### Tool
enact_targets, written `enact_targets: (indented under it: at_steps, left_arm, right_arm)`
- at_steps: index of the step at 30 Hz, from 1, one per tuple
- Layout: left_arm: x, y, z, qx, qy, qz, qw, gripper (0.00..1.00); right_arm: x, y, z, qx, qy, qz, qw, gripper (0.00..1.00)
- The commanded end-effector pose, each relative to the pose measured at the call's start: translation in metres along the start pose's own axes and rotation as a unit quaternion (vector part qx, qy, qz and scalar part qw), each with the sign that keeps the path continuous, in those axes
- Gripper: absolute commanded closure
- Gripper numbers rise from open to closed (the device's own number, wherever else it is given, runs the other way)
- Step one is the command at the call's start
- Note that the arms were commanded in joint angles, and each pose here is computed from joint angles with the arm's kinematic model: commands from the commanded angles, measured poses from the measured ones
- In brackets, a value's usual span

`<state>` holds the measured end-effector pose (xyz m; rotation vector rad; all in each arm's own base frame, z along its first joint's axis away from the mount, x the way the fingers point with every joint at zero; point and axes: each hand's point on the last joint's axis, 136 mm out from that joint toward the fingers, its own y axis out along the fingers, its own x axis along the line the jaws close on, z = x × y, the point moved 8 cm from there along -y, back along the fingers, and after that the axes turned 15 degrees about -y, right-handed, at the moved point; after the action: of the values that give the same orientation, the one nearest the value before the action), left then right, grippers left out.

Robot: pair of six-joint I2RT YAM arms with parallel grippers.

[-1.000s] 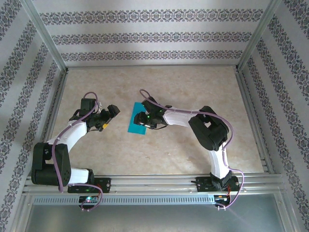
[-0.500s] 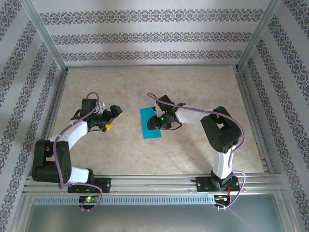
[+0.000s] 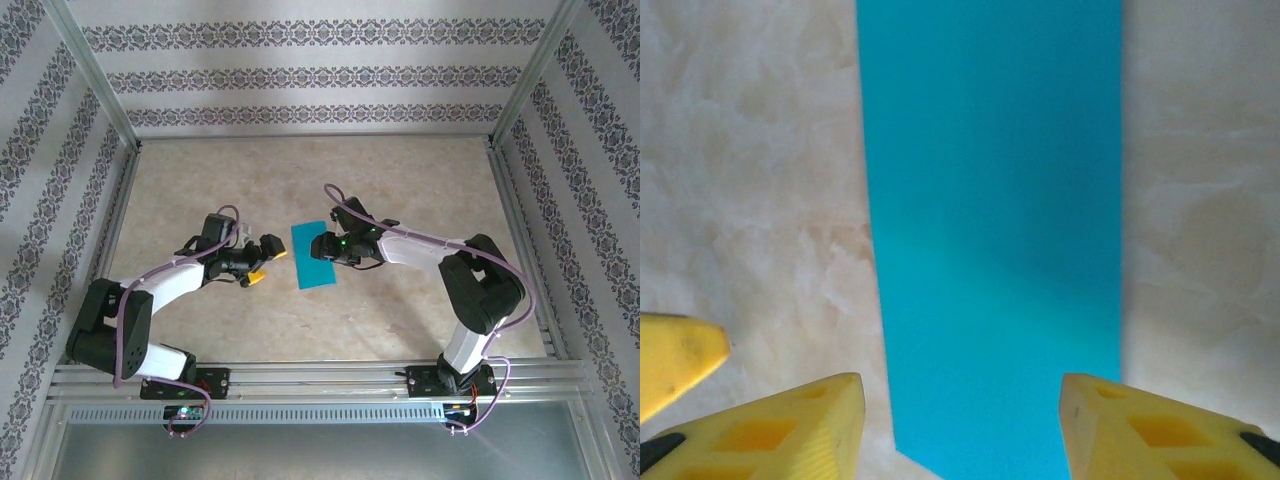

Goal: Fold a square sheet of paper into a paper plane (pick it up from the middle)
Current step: Move the paper to the center of the table, then third fold the triangle at the center of the table.

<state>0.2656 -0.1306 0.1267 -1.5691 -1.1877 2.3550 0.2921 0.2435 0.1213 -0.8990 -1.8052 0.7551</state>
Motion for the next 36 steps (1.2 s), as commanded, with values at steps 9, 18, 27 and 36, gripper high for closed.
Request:
enact_targets:
  at_steps: [9, 18, 27, 36]
  left_arm:
    - [-0.016, 0.034, 0.010, 0.034, 0.005, 0.000, 0.999, 0.16]
    - [-0.011, 0.049, 0.010, 0.056, -0.027, -0.016, 0.998, 0.44]
    - [-0.012, 0.063, 0.011, 0.072, -0.032, -0.025, 0.997, 0.57]
    - [-0.009, 0.070, 0.008, 0.077, -0.033, -0.033, 0.996, 0.58]
  right_arm:
    - [-0.016, 0.024, 0.001, 0.016, 0.039, 0.015, 0.999, 0.47]
    - [-0.034, 0.038, 0.023, 0.056, 0.066, 0.032, 0.996, 0.48]
    - [-0.040, 0.039, 0.029, 0.067, 0.074, 0.039, 0.994, 0.49]
    - [-0.043, 0.038, 0.028, 0.066, 0.077, 0.035, 0.994, 0.50]
